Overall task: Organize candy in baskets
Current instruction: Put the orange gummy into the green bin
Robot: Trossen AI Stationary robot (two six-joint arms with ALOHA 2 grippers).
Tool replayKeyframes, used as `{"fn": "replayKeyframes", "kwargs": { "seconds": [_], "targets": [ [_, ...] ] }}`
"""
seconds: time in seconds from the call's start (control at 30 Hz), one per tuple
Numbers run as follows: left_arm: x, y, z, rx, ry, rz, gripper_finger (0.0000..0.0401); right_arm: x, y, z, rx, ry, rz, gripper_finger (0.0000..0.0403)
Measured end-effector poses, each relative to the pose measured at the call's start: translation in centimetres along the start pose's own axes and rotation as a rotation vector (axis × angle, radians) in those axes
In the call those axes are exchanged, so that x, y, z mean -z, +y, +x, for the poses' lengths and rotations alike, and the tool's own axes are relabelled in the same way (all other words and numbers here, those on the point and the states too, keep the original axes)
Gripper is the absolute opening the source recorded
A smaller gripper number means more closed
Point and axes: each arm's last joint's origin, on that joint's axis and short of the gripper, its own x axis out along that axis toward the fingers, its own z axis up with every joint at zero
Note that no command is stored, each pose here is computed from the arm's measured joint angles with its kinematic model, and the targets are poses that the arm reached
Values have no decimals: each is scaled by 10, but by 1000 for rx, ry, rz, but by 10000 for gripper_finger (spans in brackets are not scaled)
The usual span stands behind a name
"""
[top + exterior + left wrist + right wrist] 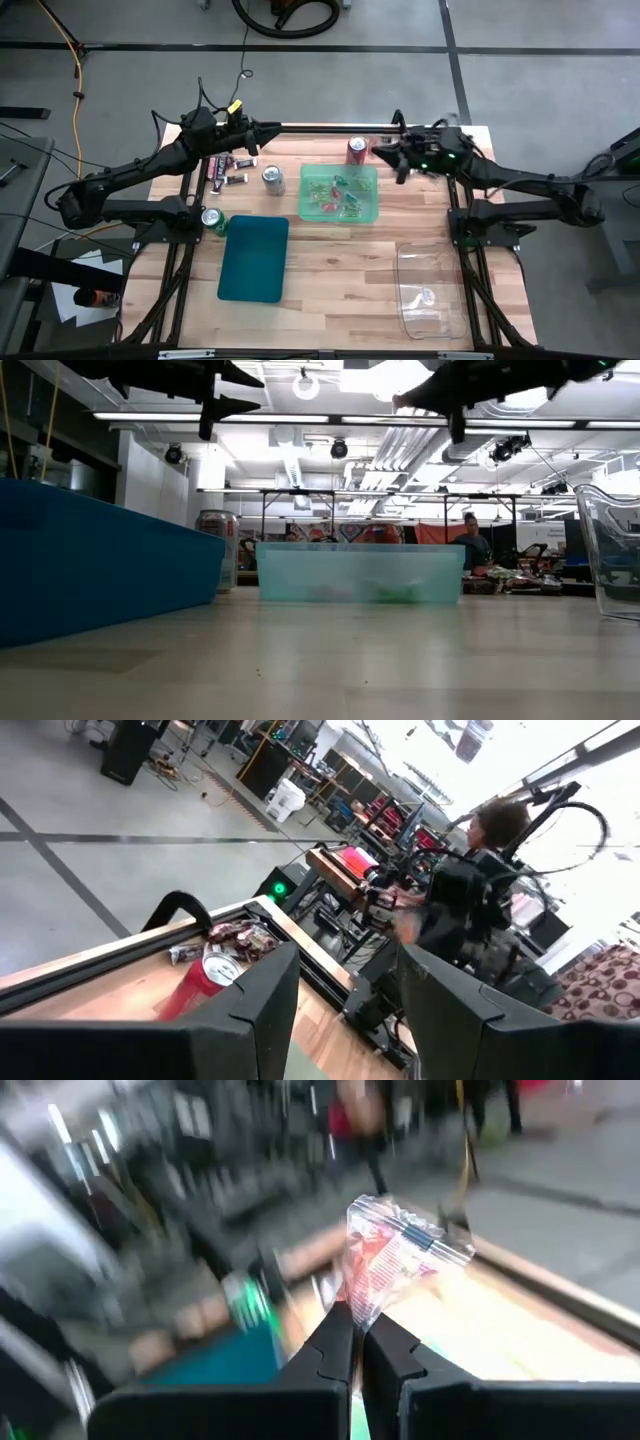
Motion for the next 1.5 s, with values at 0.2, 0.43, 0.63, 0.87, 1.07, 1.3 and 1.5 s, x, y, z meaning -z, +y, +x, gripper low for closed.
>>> {"fn": "replayKeyframes", "kwargs": {
  "seconds": [0.2, 0.43, 0.63, 0.87, 1.07, 1.3, 1.5],
  "targets": [
    [0, 0, 0, -1, 0, 0, 158, 4, -5, 41, 148, 433, -125, 0],
    [0, 0, 0, -1, 1, 0, 158, 55, -36, 82, 279, 793, -45, 0],
    [0, 0, 0, 3, 3, 0, 159, 99, -54, 108, 351, 942, 0, 0],
    [0, 0, 0, 5, 5, 0, 158, 122, -67, 121, 442, 967, 58, 0],
    [0, 0, 0, 8, 8, 1, 159, 124, -53, 129, 344, 936, -3, 0],
    [0, 0, 0, 8, 8, 1, 158, 122, -39, 133, 328, 941, -114, 0],
    [0, 0, 0, 9, 9, 1, 158, 111, -35, 136, 332, 942, -153, 21]
  ]
}}
